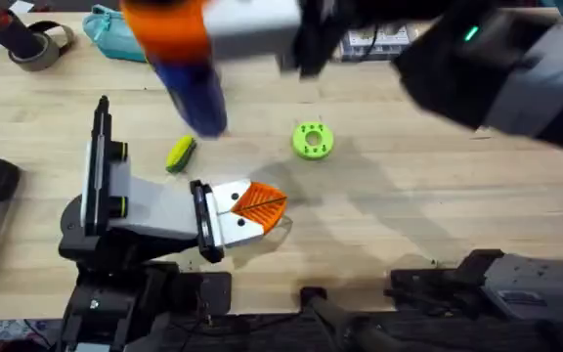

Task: Pick up the gripper from the table and insert it into the empty holder that is missing its gripper. Then pick up a screw, insert it into the mounting hole, and use the screwdriver to tighten it. Finally, clean up the table by picking up the vegetable and placing it into the bucket.

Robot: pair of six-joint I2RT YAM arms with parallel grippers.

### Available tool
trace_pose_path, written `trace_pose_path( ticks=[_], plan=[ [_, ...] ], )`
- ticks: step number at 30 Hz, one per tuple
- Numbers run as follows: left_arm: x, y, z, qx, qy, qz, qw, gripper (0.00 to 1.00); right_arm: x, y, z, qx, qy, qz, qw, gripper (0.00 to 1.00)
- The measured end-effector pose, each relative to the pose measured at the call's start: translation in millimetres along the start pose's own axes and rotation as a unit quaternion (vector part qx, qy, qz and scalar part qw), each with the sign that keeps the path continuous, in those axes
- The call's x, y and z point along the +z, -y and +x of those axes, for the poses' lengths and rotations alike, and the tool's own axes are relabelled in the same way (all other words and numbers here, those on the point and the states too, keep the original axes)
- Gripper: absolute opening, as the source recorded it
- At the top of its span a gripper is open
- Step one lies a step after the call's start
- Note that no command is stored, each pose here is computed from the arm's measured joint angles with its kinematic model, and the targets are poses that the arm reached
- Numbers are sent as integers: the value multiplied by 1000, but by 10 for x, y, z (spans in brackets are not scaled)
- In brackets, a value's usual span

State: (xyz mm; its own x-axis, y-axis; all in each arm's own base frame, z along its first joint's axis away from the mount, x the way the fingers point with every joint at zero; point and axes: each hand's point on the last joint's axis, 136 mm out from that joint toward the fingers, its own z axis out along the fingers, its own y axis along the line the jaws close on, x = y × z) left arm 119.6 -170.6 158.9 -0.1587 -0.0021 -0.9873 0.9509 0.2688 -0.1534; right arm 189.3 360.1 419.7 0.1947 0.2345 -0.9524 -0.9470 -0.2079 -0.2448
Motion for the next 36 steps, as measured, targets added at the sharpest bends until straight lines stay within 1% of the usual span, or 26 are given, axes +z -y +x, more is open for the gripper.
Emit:
trace_pose_path(
  ticks=[2,4,6,8,9,11,14,16,19,21,23,24,26,27,29,31,34,36],
  plan=[
    [0,0,0,0,0,0,1000,15,7,65,-126,-17,0,7,1000,47],
    [0,0,0,0,0,0,1000,15,19,82,-184,-27,0,9,1000,47],
    [0,1,0,0,0,0,1000,15,25,81,-166,-25,-5,9,1000,47],
    [0,0,0,0,0,0,1000,15,22,90,-75,-7,-19,10,1000,47],
    [0,0,0,0,0,0,1000,15,-20,149,128,41,-60,22,997,48],
    [0,1,0,0,0,0,1000,15,-78,227,279,79,-105,47,990,48],
    [0,1,0,0,0,0,1000,15,-181,342,414,89,-169,91,977,47],
    [0,0,0,0,0,0,1000,15,-273,426,464,76,-215,126,966,47],
    [0,1,0,0,0,0,1000,15,-462,578,550,35,-286,181,940,48],
    [0,1,0,0,0,0,1000,15,-648,667,679,15,-339,216,915,48],
    [0,1,0,0,0,0,1000,15,-870,717,851,6,-396,244,885,47],
    [0,1,0,0,0,0,1000,15,-1012,726,962,6,-432,258,864,47],
    [0,1,0,0,0,0,1000,15,-1214,716,1140,13,-481,269,834,47],
    [0,1,0,0,0,0,1000,15,-1286,700,1215,18,-500,270,822,47],
    [0,1,0,0,0,0,1000,15,-1387,631,1362,32,-531,260,806,47],
    [0,1,0,0,0,0,1000,15,-1476,493,1504,60,-557,240,793,47],
    [0,1,0,0,0,0,1000,15,-1569,367,1626,92,-574,219,783,46],
    [0,1,0,0,0,0,1000,15,-1638,373,1684,105,-579,218,779,48]
  ],
)
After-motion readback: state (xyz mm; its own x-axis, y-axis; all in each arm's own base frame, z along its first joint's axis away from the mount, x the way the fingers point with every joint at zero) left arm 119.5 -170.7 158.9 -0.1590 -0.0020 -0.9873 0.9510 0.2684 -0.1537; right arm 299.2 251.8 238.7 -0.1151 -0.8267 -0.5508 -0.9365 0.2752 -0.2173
